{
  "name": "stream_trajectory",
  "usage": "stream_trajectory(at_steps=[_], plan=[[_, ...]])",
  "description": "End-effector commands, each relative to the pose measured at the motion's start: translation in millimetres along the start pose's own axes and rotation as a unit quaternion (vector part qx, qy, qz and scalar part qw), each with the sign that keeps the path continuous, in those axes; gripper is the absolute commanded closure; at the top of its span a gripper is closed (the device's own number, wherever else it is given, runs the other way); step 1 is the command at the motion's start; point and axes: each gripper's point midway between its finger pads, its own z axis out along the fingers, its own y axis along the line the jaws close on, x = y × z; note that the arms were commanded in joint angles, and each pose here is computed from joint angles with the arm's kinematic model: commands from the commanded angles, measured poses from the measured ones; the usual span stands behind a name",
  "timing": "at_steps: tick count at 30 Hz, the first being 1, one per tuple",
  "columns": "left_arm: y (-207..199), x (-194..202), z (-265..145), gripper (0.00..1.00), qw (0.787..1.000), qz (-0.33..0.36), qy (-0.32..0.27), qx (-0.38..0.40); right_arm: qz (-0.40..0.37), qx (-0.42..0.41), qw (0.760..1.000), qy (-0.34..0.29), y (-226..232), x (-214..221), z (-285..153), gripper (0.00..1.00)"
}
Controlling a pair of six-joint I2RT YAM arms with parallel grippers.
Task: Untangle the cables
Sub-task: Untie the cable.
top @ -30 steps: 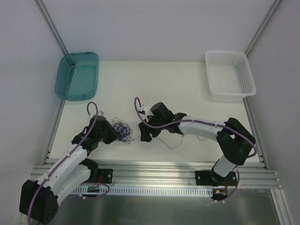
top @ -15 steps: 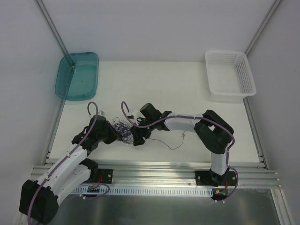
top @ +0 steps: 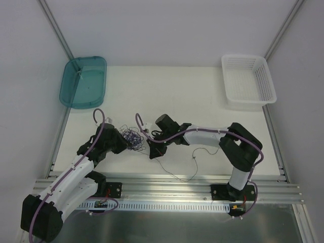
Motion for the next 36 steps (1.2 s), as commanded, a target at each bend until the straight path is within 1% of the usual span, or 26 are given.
stream_trajectory(at_steps=[1, 3, 4, 5, 7, 8, 10, 11, 12, 13, 17, 20, 22, 24, 25, 27, 28, 29, 30, 31, 32, 33, 35, 36], plan=[[-5, -31, -3, 0.97, 0.997, -0.008, -0.070, -0.010, -0.025, 0.023, 0.999, -0.013, 17, 1, -41, 0.99], [0, -37, -4, 0.95, 0.996, -0.014, -0.086, -0.022, -0.030, 0.032, 0.999, -0.018, 21, 3, -52, 0.99], [1, -40, -3, 0.95, 0.995, -0.021, -0.093, -0.026, -0.038, 0.040, 0.998, -0.031, 28, 0, -65, 0.99], [2, -45, -4, 0.94, 0.994, -0.025, -0.106, -0.032, -0.037, 0.044, 0.998, -0.030, 30, 5, -70, 0.99], [5, -49, -3, 0.89, 0.992, -0.034, -0.115, -0.042, -0.038, 0.057, 0.997, -0.034, 34, 8, -82, 0.99], [6, -51, -3, 0.89, 0.991, -0.039, -0.120, -0.045, -0.046, 0.060, 0.996, -0.047, 40, 5, -92, 0.99], [12, -54, -1, 0.87, 0.988, -0.055, -0.131, -0.061, -0.045, 0.077, 0.995, -0.049, 41, 8, -101, 0.99], [13, -55, 0, 0.84, 0.987, -0.060, -0.133, -0.066, -0.052, 0.083, 0.993, -0.063, 45, 4, -110, 0.99], [14, -56, 1, 0.73, 0.986, -0.069, -0.139, -0.069, -0.054, 0.087, 0.993, -0.067, 47, 3, -114, 0.99], [15, -57, 1, 0.69, 0.985, -0.074, -0.141, -0.071, -0.051, 0.096, 0.992, -0.069, 47, 3, -119, 0.99], [25, -58, 3, 0.69, 0.981, -0.079, -0.152, -0.088, -0.060, 0.115, 0.986, -0.102, 56, -6, -142, 0.99], [37, -56, 6, 0.70, 0.979, -0.077, -0.156, -0.108, -0.073, 0.145, 0.978, -0.133, 64, -14, -170, 0.99], [45, -52, 10, 0.70, 0.978, -0.078, -0.150, -0.122, -0.083, 0.156, 0.971, -0.159, 75, -23, -192, 0.99], [50, -45, 15, 0.70, 0.978, -0.081, -0.136, -0.132, -0.087, 0.159, 0.968, -0.176, 83, -29, -204, 0.99], [50, -43, 17, 0.70, 0.979, -0.082, -0.131, -0.131, -0.092, 0.158, 0.965, -0.187, 88, -33, -210, 0.99], [44, -37, 19, 0.68, 0.984, -0.072, -0.108, -0.120, -0.097, 0.155, 0.964, -0.191, 91, -37, -214, 0.99], [38, -36, 19, 0.66, 0.987, -0.067, -0.100, -0.109, -0.094, 0.157, 0.966, -0.184, 89, -35, -212, 0.99], [24, -32, 18, 0.47, 0.992, -0.060, -0.080, -0.081, -0.093, 0.159, 0.966, -0.180, 87, -36, -210, 0.99], [16, -31, 15, 0.35, 0.994, -0.047, -0.073, -0.063, -0.091, 0.161, 0.967, -0.176, 84, -34, -208, 0.99], [9, -30, 13, 0.27, 0.996, -0.042, -0.064, -0.048, -0.090, 0.164, 0.967, -0.174, 82, -34, -205, 0.99], [-4, -30, 10, 0.21, 0.997, -0.036, -0.057, -0.023, -0.084, 0.165, 0.969, -0.164, 76, -29, -198, 0.99], [-16, -24, 6, 0.12, 0.999, -0.020, -0.037, 0.008, -0.084, 0.165, 0.969, -0.165, 74, -29, -196, 0.99], [-35, -19, 1, 0.06, 0.999, 0.001, -0.016, 0.045, -0.078, 0.164, 0.971, -0.158, 70, -26, -188, 0.99], [-44, -11, -1, 0.02, 0.998, 0.016, 0.009, 0.066, -0.077, 0.164, 0.971, -0.155, 68, -24, -186, 0.99]])
